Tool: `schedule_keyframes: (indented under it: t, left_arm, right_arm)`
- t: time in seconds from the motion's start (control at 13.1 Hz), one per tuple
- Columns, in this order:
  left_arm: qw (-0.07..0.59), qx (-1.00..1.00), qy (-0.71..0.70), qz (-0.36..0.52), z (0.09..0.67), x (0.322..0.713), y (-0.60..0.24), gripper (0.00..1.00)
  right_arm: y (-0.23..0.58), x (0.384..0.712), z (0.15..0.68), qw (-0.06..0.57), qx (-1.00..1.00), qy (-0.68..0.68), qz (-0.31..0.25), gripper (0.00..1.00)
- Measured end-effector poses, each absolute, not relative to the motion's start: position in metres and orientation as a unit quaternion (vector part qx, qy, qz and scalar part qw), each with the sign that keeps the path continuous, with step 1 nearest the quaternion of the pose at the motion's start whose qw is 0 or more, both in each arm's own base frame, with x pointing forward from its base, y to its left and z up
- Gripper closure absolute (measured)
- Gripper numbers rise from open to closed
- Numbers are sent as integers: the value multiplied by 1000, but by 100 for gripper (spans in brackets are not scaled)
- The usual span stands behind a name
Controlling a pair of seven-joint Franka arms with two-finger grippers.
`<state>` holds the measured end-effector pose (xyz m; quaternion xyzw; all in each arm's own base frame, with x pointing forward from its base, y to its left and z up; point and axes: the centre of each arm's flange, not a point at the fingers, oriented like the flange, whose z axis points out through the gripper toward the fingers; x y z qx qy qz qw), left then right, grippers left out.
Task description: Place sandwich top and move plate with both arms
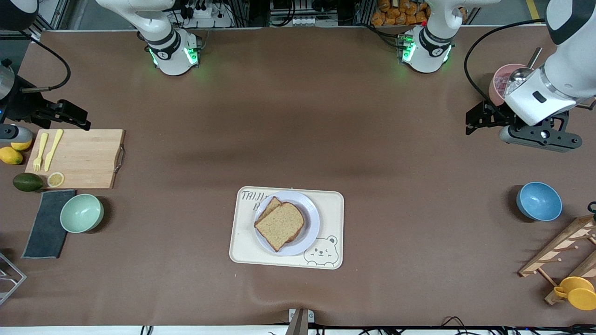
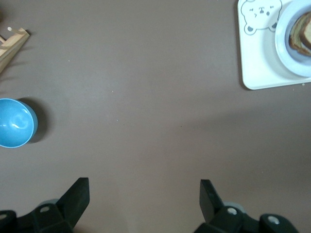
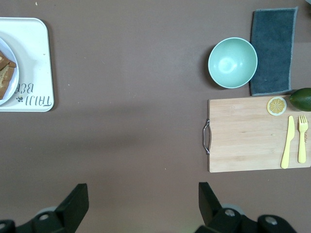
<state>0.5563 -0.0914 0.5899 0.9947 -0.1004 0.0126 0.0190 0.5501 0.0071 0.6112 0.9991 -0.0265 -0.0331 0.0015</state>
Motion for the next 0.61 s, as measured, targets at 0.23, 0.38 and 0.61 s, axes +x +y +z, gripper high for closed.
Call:
schedule_keyframes:
  t: [0.23, 0.38, 0.61]
  left_arm:
    - [20, 997, -66, 23, 601, 558, -86, 0]
    - [21, 999, -44, 24, 602, 558, -87, 0]
    - [21, 999, -25, 22, 601, 558, -89, 0]
  right_arm:
    - [7, 550, 611, 2, 999, -27, -33, 0]
    - [7, 550, 611, 2, 999, -27, -33, 0]
    - [7, 550, 611, 2, 999, -27, -33, 0]
